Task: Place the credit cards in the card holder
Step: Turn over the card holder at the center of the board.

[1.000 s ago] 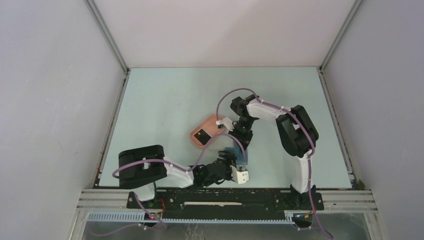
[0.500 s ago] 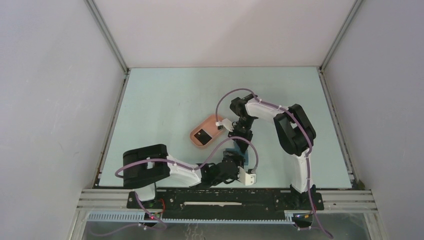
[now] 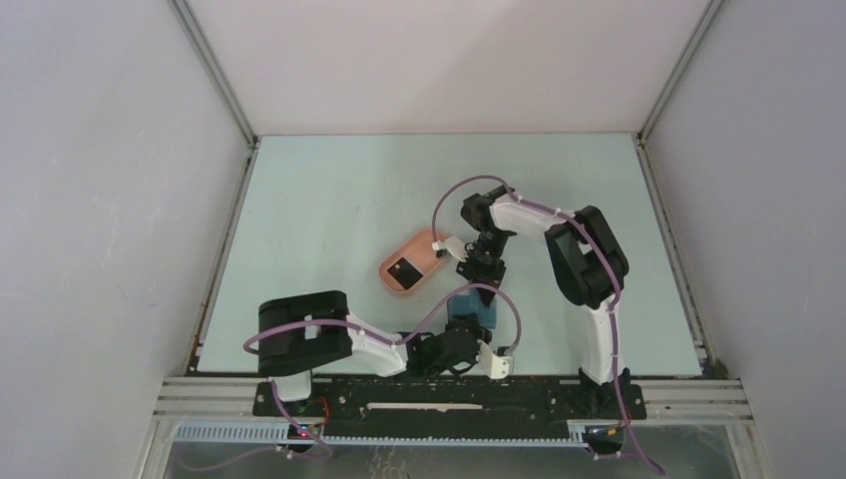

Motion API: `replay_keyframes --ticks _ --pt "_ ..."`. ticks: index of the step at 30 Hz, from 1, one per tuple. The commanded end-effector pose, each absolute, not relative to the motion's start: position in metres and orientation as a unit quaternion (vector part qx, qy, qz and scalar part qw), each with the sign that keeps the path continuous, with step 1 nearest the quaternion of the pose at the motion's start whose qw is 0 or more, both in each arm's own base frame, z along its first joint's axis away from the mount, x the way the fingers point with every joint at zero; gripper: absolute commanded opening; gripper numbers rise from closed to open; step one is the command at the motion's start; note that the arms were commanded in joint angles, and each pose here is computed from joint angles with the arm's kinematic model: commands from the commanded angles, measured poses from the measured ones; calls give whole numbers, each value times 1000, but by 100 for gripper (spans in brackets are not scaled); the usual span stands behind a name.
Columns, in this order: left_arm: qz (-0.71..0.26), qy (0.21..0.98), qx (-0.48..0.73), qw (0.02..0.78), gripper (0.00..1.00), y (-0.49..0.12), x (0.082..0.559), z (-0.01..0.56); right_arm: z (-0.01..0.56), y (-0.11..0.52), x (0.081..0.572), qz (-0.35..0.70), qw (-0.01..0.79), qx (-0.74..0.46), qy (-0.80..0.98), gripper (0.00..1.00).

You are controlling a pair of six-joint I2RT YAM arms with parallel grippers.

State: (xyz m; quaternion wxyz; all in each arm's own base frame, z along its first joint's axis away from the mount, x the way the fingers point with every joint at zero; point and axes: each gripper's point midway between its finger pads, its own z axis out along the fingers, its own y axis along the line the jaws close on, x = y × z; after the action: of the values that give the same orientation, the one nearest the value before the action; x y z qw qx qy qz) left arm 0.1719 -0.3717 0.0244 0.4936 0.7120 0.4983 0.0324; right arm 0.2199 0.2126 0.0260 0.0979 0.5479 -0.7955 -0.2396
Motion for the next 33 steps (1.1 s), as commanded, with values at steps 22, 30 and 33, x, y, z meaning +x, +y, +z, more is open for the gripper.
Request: replay_keyframes --ticks 22,30,33 --pt "-74 593 618 510 0 -346 167 51 135 164 264 -361 -99 459 -806 71" --pt "-327 666 379 554 0 -353 159 158 179 163 261 -391 -217 463 -765 69" --pt "-421 667 284 545 0 -348 162 194 188 165 259 -393 -246 466 -753 68"
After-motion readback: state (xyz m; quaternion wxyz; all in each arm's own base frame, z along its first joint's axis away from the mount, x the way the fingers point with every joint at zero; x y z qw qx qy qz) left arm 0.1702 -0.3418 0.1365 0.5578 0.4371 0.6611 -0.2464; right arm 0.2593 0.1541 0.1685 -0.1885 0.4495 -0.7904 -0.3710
